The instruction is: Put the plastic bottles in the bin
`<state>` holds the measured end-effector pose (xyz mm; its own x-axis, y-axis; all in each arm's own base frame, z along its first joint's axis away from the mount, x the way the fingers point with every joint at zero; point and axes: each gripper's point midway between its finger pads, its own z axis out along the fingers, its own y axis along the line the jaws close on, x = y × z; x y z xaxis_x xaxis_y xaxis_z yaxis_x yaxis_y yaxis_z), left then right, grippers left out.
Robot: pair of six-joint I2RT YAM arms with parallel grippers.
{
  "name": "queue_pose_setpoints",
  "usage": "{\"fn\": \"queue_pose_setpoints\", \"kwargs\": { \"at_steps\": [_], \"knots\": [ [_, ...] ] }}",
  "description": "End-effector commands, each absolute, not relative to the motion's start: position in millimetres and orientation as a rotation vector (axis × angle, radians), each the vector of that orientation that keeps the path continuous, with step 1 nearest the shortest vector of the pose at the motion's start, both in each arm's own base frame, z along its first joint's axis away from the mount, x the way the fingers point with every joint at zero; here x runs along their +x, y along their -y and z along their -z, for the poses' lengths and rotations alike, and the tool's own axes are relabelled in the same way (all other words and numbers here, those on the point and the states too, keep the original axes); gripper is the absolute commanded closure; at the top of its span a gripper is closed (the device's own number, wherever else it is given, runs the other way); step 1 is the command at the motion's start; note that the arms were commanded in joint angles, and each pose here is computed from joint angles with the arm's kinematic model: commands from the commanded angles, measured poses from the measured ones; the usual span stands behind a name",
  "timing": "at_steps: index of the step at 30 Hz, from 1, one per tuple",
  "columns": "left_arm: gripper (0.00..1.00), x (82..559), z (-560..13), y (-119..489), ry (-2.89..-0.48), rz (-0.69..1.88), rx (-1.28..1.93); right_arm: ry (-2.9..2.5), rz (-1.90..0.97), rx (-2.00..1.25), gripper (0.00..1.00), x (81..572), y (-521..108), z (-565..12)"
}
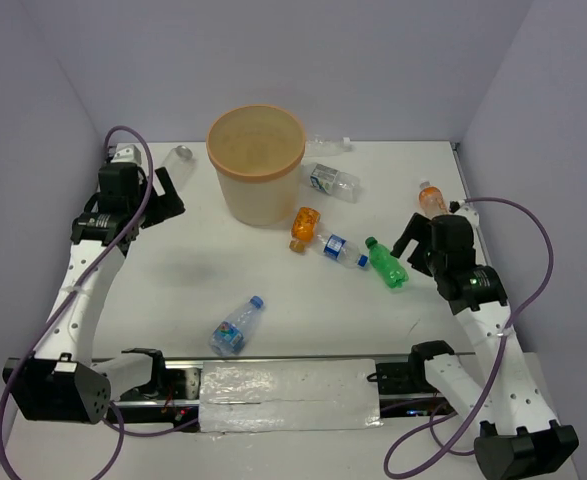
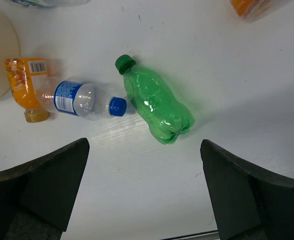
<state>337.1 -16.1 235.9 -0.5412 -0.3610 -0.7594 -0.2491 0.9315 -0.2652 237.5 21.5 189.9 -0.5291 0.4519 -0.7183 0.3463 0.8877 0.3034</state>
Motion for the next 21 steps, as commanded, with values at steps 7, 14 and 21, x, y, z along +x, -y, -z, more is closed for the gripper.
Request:
{"fn": "queue_pose_setpoints", "kwargs": {
  "at_steps": [7,14,21],
  "knots": [
    [0.0,328.9,-271.8,27.8,-2.097,0.236,-0.325,-2.136,-0.251,0.535,0.0,234.6,-33.5,-203.8],
    [0.02,302.7,-247.8,59.4,-2.232,0.378,-0.123,-2.195,-0.399,0.498,0.0,221.8,-60.9,-186.9],
    [0.02,261.0,-211.0,101.6,-2.372,0.402,-0.023,-2.265,-0.549,0.52,0.0,205.3,-102.7,-155.9]
  ]
}}
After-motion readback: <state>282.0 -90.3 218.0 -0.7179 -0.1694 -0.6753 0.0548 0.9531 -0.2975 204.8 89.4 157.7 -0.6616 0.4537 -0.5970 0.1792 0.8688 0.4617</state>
